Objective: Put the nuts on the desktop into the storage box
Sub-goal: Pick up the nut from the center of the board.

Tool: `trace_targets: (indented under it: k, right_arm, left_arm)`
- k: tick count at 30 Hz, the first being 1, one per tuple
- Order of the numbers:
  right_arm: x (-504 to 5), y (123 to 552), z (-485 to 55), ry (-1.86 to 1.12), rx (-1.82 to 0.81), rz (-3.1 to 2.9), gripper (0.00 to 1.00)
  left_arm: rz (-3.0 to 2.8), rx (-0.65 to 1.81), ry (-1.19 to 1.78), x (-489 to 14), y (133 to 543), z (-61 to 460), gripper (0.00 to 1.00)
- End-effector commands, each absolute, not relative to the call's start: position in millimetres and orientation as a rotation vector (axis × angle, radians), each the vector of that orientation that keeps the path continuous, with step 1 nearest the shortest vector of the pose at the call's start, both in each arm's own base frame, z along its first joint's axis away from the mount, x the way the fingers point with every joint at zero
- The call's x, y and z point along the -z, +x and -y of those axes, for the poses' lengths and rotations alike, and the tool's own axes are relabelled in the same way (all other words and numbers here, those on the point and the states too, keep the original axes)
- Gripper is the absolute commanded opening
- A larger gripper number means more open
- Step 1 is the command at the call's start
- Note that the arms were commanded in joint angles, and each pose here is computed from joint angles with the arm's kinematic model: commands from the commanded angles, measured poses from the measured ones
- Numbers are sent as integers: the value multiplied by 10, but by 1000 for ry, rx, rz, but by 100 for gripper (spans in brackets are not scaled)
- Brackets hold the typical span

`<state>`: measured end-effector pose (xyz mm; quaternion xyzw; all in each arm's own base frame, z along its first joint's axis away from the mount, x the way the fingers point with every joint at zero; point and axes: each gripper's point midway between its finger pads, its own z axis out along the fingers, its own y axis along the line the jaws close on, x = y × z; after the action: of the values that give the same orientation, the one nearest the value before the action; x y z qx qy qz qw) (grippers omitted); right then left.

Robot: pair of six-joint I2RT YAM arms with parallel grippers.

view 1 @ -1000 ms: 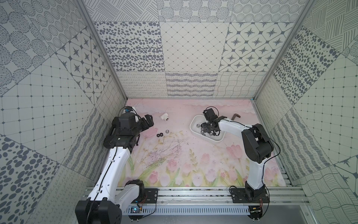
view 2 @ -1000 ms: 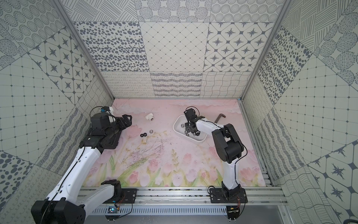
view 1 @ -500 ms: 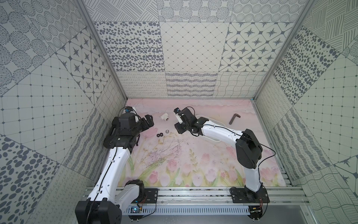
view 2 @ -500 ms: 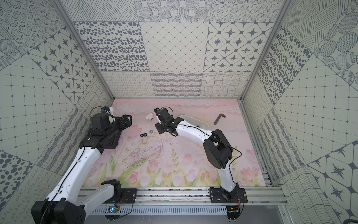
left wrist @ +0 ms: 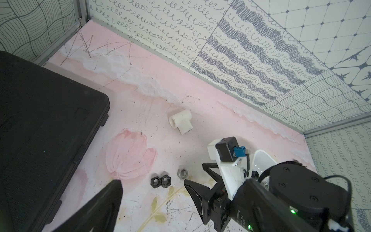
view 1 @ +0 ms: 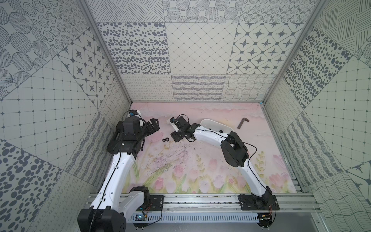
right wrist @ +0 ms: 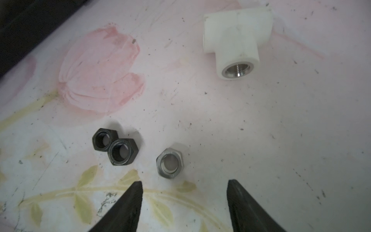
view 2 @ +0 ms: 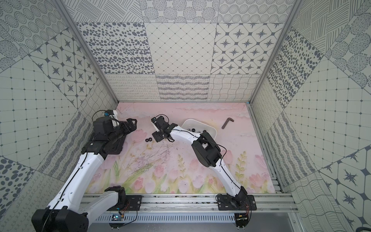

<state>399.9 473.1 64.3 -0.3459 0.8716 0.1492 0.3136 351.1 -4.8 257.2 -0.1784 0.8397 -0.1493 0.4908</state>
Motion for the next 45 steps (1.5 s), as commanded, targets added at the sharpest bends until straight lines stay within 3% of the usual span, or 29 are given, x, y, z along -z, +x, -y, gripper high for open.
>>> trace_targets:
  k: [1,22,30,35,45]
  right_arm:
    - [-631,4008,-4826,-940,-412,-2281,73]
    - [-336,4018,-4972,-1010,-358,-2334,61]
    - [-238,3961,-4911,-1024,-341,-2359,41]
    - [-384,3971,-4916,-1014,-351,-2334,26]
    - [-1310,4088,-4442,-808,-348,-2184,23]
  left_arm:
    - [-2007,368,-405,-2677,3554,57,99]
    - [-2010,367,-410,-2622,3566,53,99]
    - [-2009,362,-413,-2622,3554,46,99]
    - [-2009,359,-413,-2625,3549,43,99]
    - [-2013,359,-416,-2609,3552,40,99]
